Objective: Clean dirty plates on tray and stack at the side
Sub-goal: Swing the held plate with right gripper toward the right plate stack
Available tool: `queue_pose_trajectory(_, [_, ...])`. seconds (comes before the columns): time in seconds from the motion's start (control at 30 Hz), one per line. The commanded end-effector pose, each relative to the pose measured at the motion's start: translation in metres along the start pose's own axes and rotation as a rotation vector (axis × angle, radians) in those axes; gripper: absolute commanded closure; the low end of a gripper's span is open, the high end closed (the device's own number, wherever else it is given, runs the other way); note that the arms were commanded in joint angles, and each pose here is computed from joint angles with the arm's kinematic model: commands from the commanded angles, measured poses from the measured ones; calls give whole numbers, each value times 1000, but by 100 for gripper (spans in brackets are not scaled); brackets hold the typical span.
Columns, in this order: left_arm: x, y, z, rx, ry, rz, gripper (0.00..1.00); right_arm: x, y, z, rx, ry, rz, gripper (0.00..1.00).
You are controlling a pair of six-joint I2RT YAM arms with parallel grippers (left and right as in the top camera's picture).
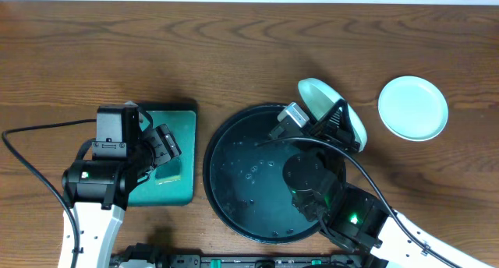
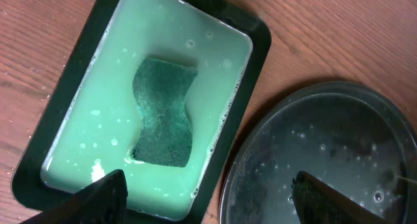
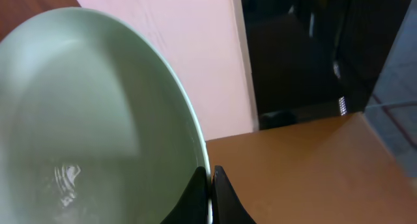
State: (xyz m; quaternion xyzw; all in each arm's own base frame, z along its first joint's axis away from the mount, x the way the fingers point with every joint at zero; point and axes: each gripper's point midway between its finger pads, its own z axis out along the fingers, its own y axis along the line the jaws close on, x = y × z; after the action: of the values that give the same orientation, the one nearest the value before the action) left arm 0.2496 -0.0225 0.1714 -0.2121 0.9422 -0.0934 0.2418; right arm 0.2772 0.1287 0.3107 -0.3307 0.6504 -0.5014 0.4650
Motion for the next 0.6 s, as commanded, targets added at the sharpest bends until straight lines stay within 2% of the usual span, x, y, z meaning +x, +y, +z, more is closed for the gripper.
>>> queue_pose_trajectory(0.0, [-4, -3, -4, 5, -15, 2, 19, -1, -13, -2, 21, 13, -99, 99])
queue_pose_trajectory(0.27, [-4, -3, -4, 5, -15, 2, 19, -5, -17, -2, 29, 4, -72, 99])
queue_pose_trajectory(0.3, [-4, -3, -4, 5, -15, 2, 19, -6, -18, -2, 30, 2, -33, 99])
queue_pose_trajectory(0.43, [-5, -3, -4, 5, -15, 2, 18, -12, -4, -1, -14, -33, 312, 99])
queue_pose_trajectory(0.5, [-4, -3, -4, 5, -15, 2, 19, -19, 27, -2, -146, -83, 396, 99])
queue_pose_trajectory(0.57, [-4, -3, -4, 5, -14, 2, 18, -27, 72, -7, -376, -105, 531, 99])
